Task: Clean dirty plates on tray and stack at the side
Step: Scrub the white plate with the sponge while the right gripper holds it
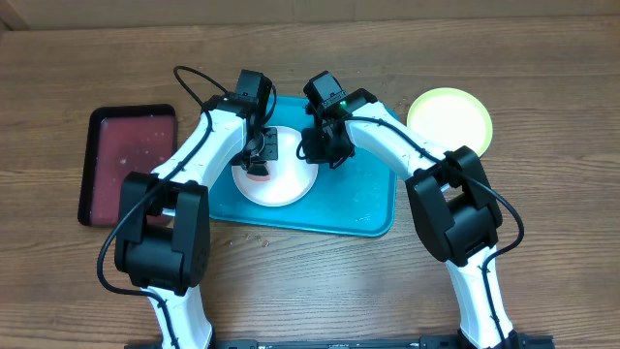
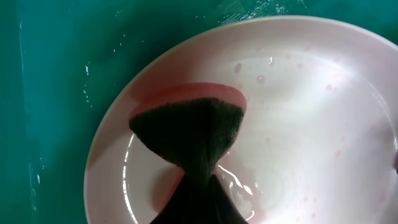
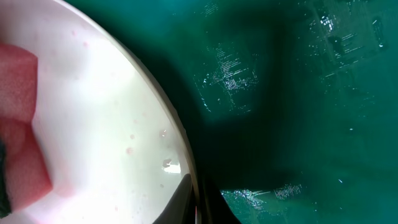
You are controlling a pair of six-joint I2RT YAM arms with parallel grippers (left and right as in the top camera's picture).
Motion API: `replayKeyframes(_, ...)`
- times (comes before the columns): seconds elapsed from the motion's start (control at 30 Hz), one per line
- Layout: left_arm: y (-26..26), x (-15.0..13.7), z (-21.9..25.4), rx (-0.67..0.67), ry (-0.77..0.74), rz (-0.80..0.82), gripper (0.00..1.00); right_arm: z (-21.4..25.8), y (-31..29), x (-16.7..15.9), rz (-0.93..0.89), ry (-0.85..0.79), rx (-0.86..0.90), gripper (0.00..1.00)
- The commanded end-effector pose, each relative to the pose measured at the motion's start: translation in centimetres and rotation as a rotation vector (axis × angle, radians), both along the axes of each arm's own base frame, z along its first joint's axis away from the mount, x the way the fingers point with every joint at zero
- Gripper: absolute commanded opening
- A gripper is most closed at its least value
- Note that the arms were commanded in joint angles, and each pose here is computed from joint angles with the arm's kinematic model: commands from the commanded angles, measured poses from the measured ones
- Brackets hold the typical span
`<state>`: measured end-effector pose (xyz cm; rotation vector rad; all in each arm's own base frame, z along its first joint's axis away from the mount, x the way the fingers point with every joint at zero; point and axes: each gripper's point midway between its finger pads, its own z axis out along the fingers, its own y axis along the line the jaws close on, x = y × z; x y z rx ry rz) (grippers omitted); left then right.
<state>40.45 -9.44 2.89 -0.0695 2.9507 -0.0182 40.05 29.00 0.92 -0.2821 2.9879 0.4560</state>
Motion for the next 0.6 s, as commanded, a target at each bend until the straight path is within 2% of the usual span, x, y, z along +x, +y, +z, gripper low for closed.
replayKeyframes(0.0, -0.1, -0.1, -0.7, -0.015, 0.014, 0.009, 0.04, -2.1, -1.1, -0.5, -0.014, 0.019, -0.068, 0.04)
replayKeyframes(0.27, -4.4, -0.9, -0.3, -0.225, 0.053, -0.049, 0.04, -2.1, -1.1, -0.5, -0.014, 0.018, -0.068, 0.04)
replayKeyframes(0.57, -4.4, -2.1, -1.1, -0.218, 0.090, -0.055, 0.04, -2.1, -1.1, -0.5, -0.014, 0.019, -0.068, 0.04)
